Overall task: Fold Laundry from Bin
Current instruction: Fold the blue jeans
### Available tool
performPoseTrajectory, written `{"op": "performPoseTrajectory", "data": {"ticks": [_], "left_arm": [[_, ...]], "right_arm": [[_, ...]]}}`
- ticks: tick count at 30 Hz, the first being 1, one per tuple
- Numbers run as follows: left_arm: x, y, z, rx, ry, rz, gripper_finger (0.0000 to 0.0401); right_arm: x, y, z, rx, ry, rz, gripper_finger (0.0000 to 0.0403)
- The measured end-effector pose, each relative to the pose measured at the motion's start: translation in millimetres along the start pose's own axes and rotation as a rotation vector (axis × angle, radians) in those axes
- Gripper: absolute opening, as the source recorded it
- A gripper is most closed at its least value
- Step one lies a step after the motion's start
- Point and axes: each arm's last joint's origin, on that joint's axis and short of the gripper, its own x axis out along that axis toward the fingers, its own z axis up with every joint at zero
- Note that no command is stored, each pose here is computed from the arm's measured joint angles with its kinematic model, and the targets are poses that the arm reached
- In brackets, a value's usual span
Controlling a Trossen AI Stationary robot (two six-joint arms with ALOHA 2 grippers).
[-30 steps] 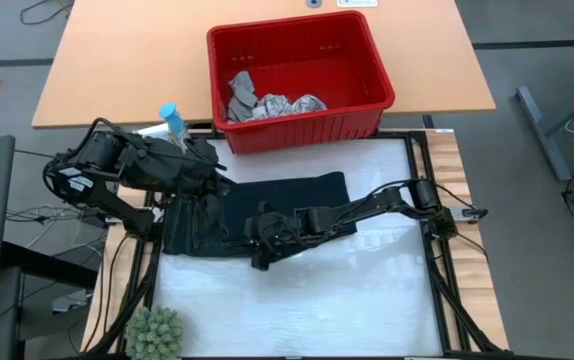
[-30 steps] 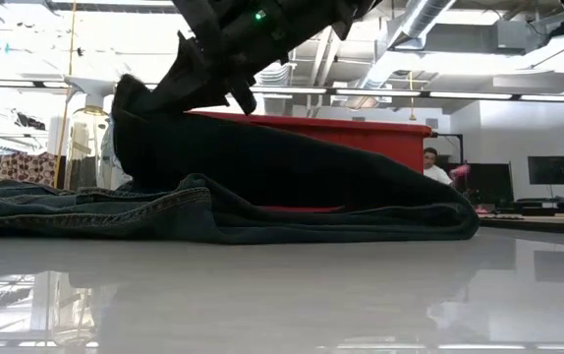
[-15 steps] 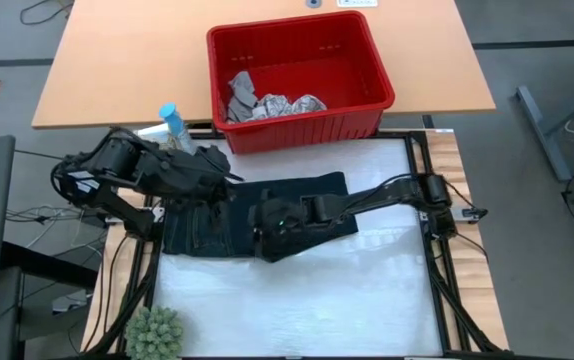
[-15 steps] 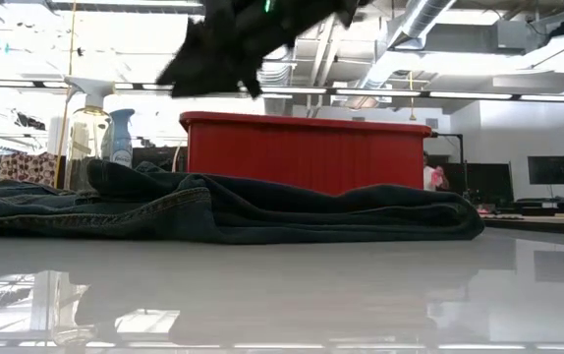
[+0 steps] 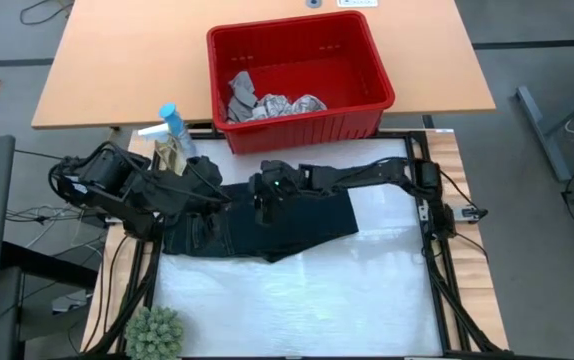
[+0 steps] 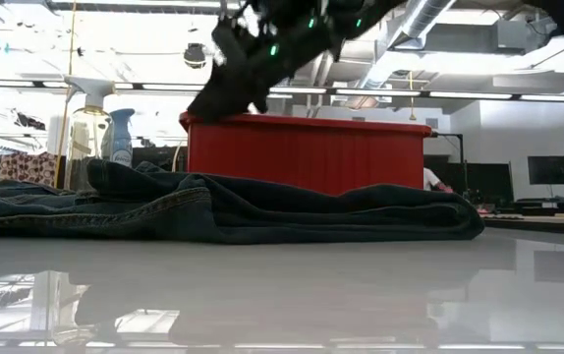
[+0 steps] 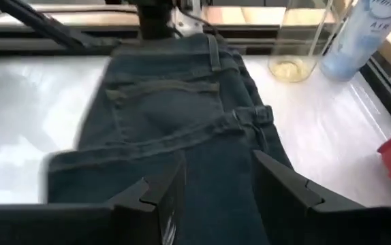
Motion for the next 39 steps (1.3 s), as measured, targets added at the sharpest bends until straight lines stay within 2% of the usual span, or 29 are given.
{"op": "performPoseTrajectory", "data": {"ticks": [5,7,14,19,25,27,30,36,39], "left_arm": [[-1,-1,-1,-0.022,0.001,-0.005,0.0000],[-1,-1,-1,-0.031,0.001,-0.004,0.0000],[-1,0,0,-0.045,-0.011,0.011,0.0000],[-1,0,-1,-0.045,-0.014,0.021,0.0000],[-1,1,-2,-0.038,-0.005,0.035,0.0000],[-1,2,-3,-0.032,0.003,0.042,0.0000],[-1,3,-3,-0.027,0.009,0.049,0.0000],[-1,3,-4,-0.010,0.009,0.060,0.0000],[-1,3,-4,0.004,0.009,0.060,0.0000]], "right_arm": [[4,-20,4,-0.028,-0.082,-0.038,0.0189],[7,-29,0,-0.022,-0.074,-0.045,0.0189],[36,-43,-19,0.025,-0.102,0.033,0.0189],[71,-38,-41,0.034,-0.020,0.099,0.0189],[93,-37,-40,0.061,0.072,0.124,0.0187],[95,-36,-42,0.064,0.117,0.127,0.0176],[93,-37,-33,0.059,0.111,0.126,0.0140],[86,-39,-12,0.050,0.104,0.124,0.0020],[83,-40,-3,0.027,0.076,0.123,0.0029]]}}
